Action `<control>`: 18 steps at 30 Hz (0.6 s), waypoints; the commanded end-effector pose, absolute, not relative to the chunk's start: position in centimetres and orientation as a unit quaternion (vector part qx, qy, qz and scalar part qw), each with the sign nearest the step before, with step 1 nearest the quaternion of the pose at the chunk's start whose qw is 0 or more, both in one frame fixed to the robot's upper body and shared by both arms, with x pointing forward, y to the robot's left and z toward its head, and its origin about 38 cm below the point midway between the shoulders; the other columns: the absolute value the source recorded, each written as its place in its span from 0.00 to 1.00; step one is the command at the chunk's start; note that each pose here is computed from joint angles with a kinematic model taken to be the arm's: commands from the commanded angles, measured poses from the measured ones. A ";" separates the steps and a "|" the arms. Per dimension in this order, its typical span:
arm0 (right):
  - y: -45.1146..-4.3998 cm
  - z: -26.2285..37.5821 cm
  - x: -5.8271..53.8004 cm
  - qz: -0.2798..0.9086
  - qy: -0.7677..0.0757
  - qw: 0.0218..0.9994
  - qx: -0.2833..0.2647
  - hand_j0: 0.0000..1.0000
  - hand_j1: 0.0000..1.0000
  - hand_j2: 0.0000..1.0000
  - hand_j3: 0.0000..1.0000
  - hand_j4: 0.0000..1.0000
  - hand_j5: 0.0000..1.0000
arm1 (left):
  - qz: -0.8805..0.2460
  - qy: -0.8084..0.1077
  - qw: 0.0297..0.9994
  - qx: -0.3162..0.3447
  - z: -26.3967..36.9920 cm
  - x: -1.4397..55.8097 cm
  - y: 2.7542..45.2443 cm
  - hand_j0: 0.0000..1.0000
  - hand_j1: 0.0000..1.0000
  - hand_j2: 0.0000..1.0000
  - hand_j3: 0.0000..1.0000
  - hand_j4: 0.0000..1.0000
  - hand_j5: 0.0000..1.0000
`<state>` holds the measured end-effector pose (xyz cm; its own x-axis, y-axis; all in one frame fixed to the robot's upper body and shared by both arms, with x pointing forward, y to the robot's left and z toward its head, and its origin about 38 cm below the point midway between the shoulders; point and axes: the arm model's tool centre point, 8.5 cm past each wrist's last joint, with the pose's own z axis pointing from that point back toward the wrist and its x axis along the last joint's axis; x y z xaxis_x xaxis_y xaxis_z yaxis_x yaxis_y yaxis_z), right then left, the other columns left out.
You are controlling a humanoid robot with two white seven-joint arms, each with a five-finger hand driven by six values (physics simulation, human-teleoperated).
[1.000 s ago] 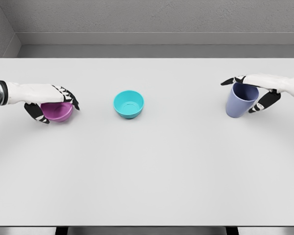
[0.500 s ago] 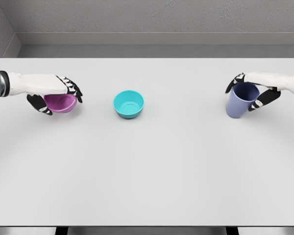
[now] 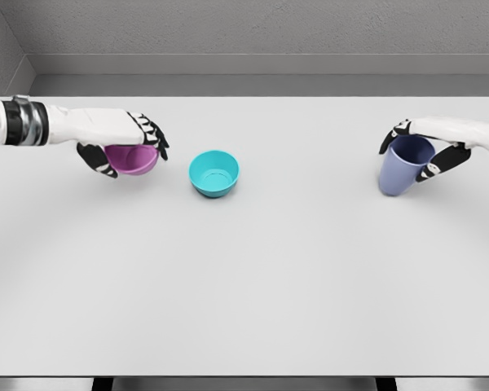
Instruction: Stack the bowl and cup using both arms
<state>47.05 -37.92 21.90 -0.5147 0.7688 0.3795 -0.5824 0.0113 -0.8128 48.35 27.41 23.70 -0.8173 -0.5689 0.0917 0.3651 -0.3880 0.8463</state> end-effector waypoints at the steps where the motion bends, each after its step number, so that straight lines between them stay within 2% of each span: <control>1: -38.0 22.1 47.0 0.696 -0.522 0.485 -0.090 0.62 0.62 0.62 0.62 0.62 0.62 | -0.827 -0.480 0.273 0.104 23.7 48.4 26.3 0.76 0.76 0.76 0.76 0.76 0.76; 18: -36.6 23.6 46.8 0.706 -0.533 0.457 -0.088 0.62 0.62 0.62 0.62 0.62 0.62 | -0.833 -0.501 0.216 0.092 24.7 49.1 20.0 0.76 0.76 0.76 0.76 0.76 0.76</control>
